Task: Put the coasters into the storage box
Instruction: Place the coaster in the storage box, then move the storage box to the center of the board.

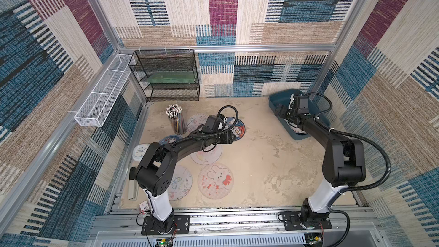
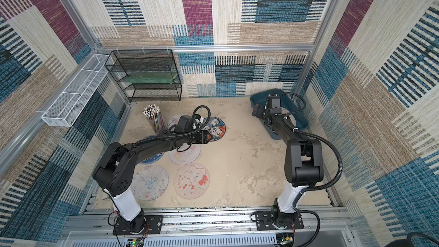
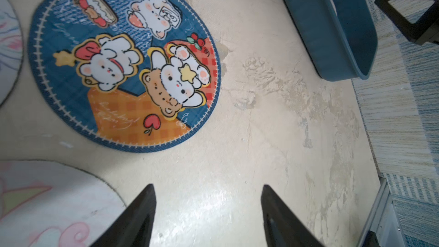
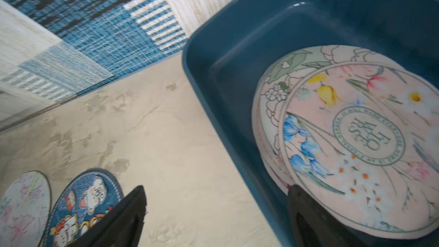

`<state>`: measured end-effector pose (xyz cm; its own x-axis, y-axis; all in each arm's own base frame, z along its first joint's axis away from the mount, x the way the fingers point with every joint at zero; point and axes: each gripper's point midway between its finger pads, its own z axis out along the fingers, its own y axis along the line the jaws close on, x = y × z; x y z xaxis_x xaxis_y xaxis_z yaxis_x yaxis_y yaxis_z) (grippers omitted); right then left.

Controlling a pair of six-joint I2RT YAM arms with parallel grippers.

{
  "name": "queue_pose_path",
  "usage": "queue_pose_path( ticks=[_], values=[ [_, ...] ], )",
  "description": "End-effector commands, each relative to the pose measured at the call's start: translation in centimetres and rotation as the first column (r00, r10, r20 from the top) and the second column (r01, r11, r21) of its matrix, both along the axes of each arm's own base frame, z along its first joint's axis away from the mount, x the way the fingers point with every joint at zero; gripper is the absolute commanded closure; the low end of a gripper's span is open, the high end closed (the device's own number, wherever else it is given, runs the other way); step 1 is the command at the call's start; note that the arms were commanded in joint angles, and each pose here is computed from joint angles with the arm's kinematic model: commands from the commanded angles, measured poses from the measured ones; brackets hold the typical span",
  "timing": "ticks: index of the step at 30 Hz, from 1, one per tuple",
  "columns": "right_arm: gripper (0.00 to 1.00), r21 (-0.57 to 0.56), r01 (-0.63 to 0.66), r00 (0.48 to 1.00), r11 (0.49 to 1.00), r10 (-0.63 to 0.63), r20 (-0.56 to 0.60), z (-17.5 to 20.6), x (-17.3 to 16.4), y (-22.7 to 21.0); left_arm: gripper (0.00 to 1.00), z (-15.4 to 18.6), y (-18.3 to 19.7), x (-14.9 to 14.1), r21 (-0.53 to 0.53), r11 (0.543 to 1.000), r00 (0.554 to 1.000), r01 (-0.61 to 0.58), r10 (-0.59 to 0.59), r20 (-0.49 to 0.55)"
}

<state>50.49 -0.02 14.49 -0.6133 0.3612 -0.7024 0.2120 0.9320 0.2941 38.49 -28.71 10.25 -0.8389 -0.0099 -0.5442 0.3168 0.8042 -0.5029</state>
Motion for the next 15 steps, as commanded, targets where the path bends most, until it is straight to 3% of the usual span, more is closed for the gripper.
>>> queue_pose_path(
  ticks=[1,15],
  values=[
    [0.05,0.039,-0.036,0.999,0.999,0.037,-0.038,-1.8,0.3,-0.1,0.31,0.3,0.8,0.2,0.002,1.000,1.000,-0.024,0.024,0.006],
    [0.05,0.125,-0.322,0.939,0.938,0.334,-0.087,-5.9,0.7,8.4,0.31,-0.1,3.1,0.4,0.031,0.997,0.998,-0.070,0.070,0.001]
  ],
)
